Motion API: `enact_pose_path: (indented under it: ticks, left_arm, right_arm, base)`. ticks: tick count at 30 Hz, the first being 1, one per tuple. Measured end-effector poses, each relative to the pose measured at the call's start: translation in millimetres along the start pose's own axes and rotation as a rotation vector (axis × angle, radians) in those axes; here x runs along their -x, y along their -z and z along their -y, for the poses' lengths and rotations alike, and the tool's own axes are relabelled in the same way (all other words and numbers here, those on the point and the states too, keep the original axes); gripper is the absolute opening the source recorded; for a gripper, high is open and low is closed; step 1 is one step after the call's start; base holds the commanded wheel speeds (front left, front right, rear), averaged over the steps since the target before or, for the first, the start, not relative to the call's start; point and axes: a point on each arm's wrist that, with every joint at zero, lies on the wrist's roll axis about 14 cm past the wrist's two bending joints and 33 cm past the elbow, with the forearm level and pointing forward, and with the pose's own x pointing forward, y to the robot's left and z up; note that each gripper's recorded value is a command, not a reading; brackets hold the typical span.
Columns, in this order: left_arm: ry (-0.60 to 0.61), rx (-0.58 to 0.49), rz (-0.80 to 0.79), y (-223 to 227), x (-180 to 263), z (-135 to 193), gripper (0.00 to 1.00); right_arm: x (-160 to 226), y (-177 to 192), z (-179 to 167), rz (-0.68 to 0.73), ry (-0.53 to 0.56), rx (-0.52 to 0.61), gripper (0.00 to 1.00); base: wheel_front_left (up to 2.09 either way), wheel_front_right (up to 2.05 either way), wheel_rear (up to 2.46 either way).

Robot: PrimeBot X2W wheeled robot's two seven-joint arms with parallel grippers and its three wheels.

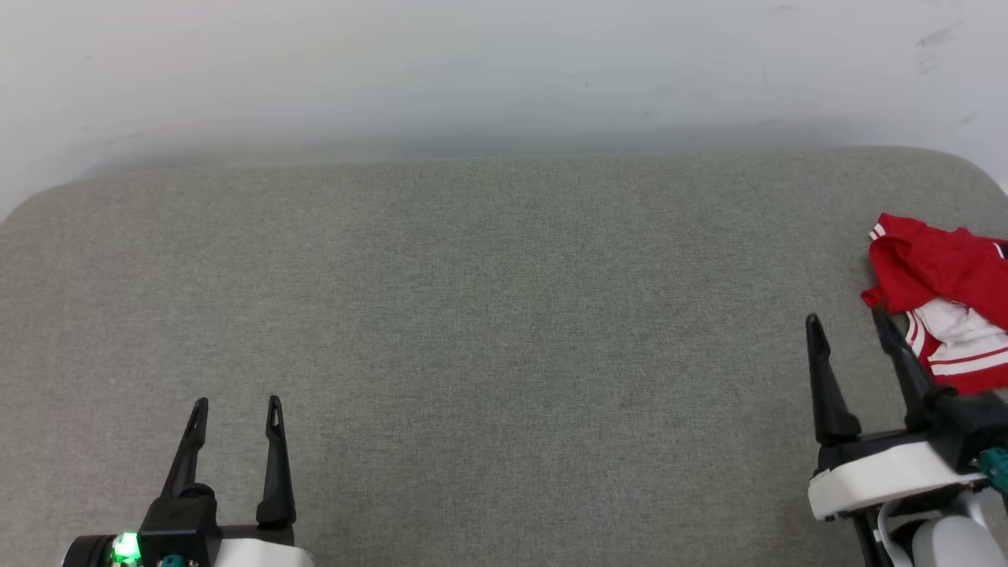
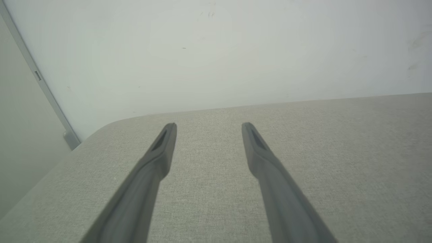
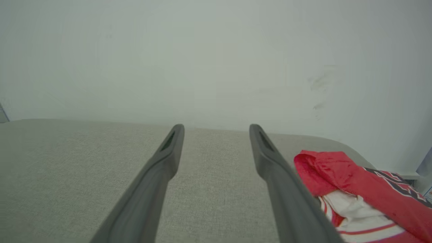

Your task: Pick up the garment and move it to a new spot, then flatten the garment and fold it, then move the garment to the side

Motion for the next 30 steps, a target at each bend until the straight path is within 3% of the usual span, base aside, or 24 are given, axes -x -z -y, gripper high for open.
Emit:
enact_pose_path:
  ticks: [15, 30]
  left_arm:
    - [0.029, 0.023, -0.009, -0.2, 20.6, 8.2, 1.0]
    - [0.03, 0.023, -0.017, 1.6, 26.6, 7.0, 1.0]
  right_arm:
    - [40.9, 24.3, -12.6, -0.078, 0.014, -0.061, 1.0]
    - [46.9, 21.3, -15.3, -0.069, 0.014, -0.088, 1.0]
  base:
    - [0.0, 0.0, 0.0]
    - [0.0, 0.0, 0.0]
